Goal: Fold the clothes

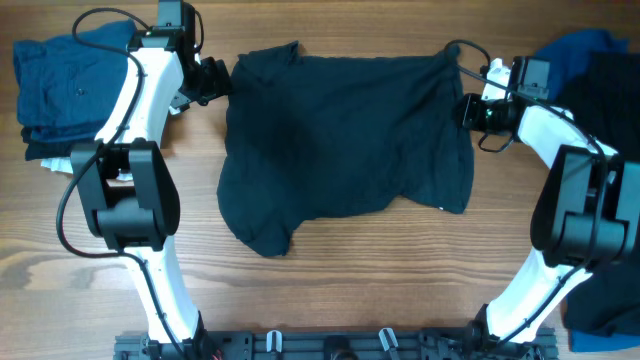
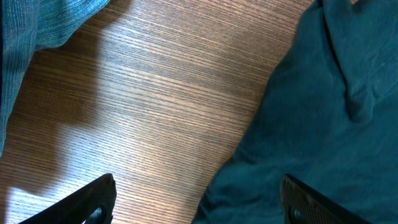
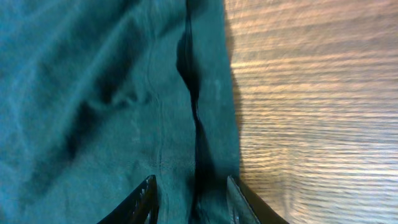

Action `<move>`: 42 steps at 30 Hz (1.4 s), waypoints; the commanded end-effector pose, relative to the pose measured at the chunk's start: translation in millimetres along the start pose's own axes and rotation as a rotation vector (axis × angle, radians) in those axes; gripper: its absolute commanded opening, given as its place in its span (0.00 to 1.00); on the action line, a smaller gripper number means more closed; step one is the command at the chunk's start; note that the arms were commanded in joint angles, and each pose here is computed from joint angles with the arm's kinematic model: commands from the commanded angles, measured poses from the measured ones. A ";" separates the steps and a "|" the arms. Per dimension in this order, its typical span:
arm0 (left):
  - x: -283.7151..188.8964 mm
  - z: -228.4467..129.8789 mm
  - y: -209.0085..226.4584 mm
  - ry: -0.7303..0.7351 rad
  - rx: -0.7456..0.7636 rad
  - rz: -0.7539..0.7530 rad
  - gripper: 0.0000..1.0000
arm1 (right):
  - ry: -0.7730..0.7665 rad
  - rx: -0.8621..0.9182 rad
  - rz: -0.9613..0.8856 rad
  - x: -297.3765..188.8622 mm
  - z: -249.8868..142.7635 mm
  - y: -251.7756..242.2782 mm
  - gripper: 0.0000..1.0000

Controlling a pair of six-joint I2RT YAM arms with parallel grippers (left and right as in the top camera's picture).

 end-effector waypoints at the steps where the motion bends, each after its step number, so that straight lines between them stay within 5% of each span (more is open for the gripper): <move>1: 8.8 -2.3 7.1 0.016 -0.001 0.026 0.84 | 0.003 -0.005 0.050 6.6 -1.0 5.6 0.36; 21: 8.8 -2.3 7.1 0.015 -0.002 0.026 0.84 | 0.010 0.014 0.084 17.4 -1.7 23.9 0.37; 28: 8.8 -3.1 7.6 0.019 -0.001 0.028 0.84 | 0.015 0.028 0.050 19.1 -1.9 24.0 0.28; 36: 8.8 -3.2 7.6 0.019 -0.001 0.028 0.84 | 0.080 0.043 -0.127 17.4 -15.9 -0.9 0.39; 42: 8.8 -3.1 7.5 0.019 -0.001 0.028 0.84 | 0.093 0.061 -0.088 17.9 -18.8 5.2 0.34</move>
Point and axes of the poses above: each gripper's point midway between its finger pads, its own x axis out along the fingers, its own y axis along the line the jaws close on, z = x × y, the point moved 3 cm from there along -x, back along the fingers, and after that the axes turned 8 degrees about -x, right-handed, at the moved point
